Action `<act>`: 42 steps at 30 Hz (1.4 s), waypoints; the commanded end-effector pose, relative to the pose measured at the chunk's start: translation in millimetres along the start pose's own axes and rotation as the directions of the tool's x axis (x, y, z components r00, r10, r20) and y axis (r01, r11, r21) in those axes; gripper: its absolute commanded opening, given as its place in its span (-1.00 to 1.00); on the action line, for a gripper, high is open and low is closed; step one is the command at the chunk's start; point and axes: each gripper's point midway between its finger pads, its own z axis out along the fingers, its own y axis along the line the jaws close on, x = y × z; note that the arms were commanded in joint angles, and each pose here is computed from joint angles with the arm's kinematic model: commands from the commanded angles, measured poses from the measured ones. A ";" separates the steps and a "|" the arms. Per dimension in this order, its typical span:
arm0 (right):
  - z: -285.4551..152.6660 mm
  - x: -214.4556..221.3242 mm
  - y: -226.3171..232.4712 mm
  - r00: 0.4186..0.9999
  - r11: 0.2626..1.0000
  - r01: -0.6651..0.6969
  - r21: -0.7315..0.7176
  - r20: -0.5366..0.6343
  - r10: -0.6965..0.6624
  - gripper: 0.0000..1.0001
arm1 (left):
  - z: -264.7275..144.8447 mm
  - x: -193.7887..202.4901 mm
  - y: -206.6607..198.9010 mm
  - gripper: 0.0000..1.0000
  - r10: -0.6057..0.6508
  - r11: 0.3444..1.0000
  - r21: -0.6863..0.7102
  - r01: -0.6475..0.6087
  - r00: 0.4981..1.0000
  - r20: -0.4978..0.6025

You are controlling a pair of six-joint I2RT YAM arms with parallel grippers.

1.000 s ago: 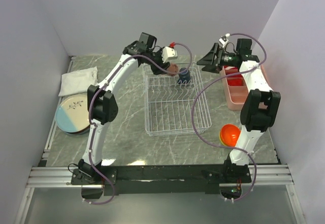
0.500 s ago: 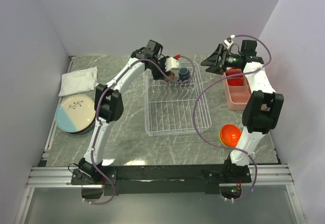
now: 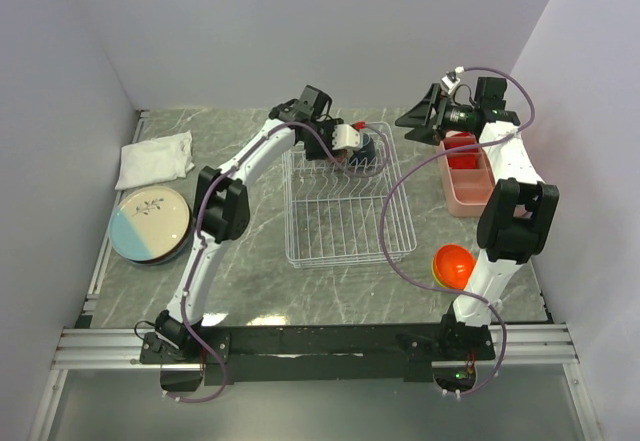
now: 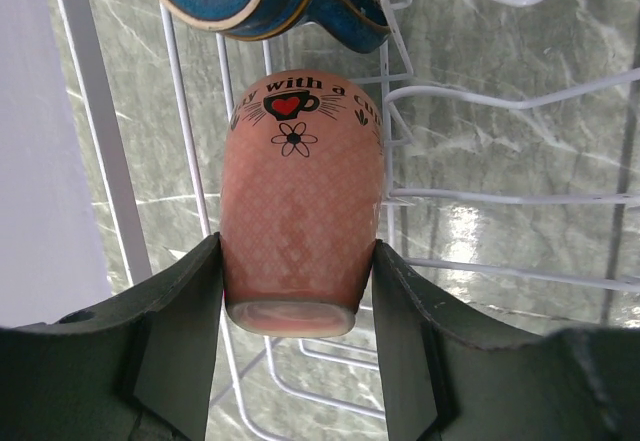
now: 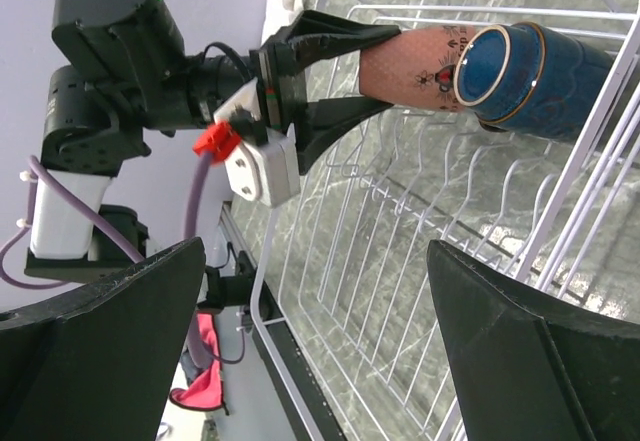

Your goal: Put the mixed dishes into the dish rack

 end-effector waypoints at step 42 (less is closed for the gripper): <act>-14.8 -18.1 23.8 0.995 0.997 0.074 -0.016 0.074 -0.073 1.00 | -24.8 -16.4 51.0 -0.67 0.458 0.871 -0.102 -0.480 0.870 -0.183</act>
